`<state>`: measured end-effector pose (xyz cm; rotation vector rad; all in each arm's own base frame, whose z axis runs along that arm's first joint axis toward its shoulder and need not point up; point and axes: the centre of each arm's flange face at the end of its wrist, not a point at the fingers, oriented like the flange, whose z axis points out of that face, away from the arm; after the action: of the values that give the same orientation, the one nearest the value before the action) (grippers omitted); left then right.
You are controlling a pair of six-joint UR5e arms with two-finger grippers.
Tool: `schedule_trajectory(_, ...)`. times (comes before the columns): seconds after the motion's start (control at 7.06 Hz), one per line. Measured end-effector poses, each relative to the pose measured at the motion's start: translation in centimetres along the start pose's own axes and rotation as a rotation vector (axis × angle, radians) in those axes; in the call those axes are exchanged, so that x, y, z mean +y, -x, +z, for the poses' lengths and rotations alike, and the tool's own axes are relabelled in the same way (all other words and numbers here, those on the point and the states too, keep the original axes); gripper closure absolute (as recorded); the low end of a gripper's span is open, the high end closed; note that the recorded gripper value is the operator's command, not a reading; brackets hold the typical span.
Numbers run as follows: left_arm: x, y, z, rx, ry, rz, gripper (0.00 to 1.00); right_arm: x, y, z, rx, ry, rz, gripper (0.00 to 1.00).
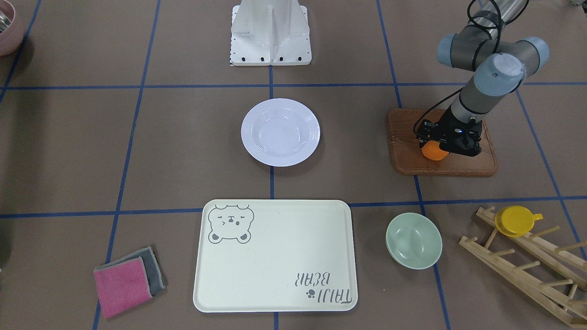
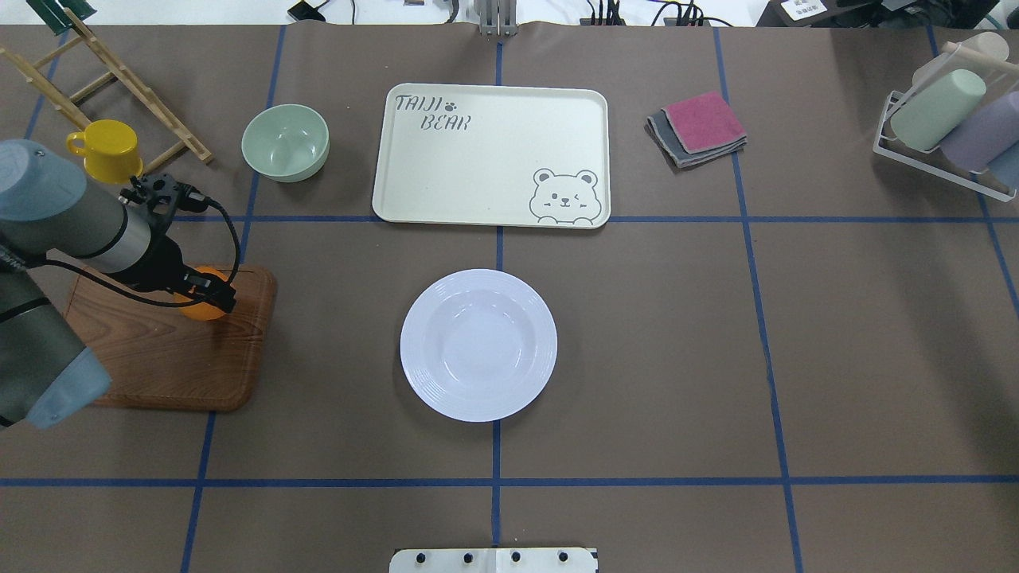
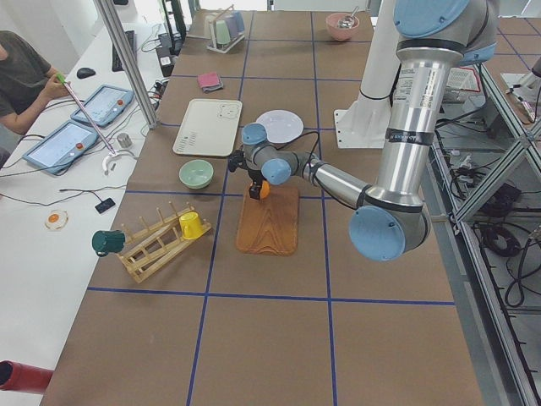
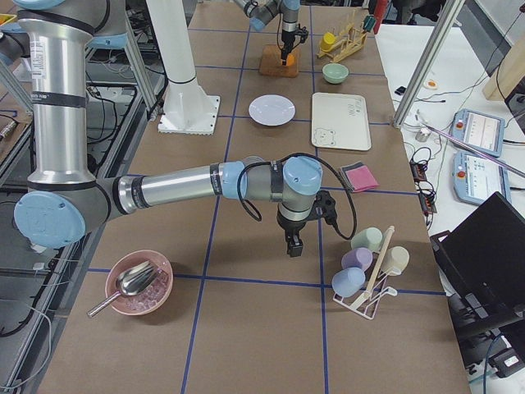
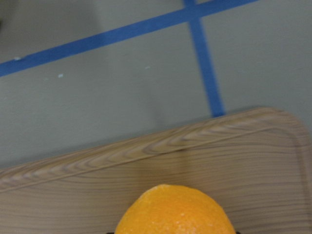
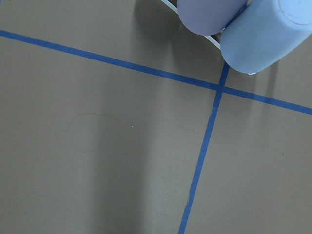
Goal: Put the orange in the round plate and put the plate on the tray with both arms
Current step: 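Carry the orange onto the white plate with the left gripper while the right arm enters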
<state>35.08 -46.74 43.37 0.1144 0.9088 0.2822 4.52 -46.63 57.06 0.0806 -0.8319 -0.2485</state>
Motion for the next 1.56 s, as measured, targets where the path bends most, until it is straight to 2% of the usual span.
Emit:
schedule_trajectory(0.28, -3.7, -10.6, -1.8, 0.104, 0.001, -0.096, 1.00, -0.8, 2.0, 0.8, -0.058, -0.006, -0.046, 0.00)
schedule_trajectory(0.43, -4.3, -17.2, -1.6, 0.119, 0.023, -0.160, 1.00, -1.7, 4.0, 2.0, -0.070, -0.015, -0.123, 0.00)
schedule_trajectory(0.57, -4.1, -22.8, -1.3, 0.107, 0.029, -0.207, 1.00, -2.5, 6.2, 3.5, -0.081, -0.020, -0.187, 0.00)
schedule_trajectory(0.71, -3.6, -26.6, -0.7, 0.085, 0.028, -0.228, 1.00, -3.1, 8.5, 4.9, -0.092, -0.014, -0.211, 0.00)
schedule_trajectory(0.99, -2.7, -32.5, 2.9, 0.029, 0.010, -0.240, 1.00, -4.1, 13.5, 7.5, -0.121, -0.019, -0.224, 0.00)
schedule_trajectory(1.42, -2.8, -35.6, 5.7, -0.009, 0.002, -0.229, 1.00, -5.8, 24.4, 12.1, -0.199, -0.026, -0.220, 0.00)
schedule_trajectory(1.56, -2.9, -35.5, 6.0, -0.018, -0.004, -0.226, 0.62, -6.7, 27.5, 13.6, -0.218, -0.010, -0.211, 0.00)
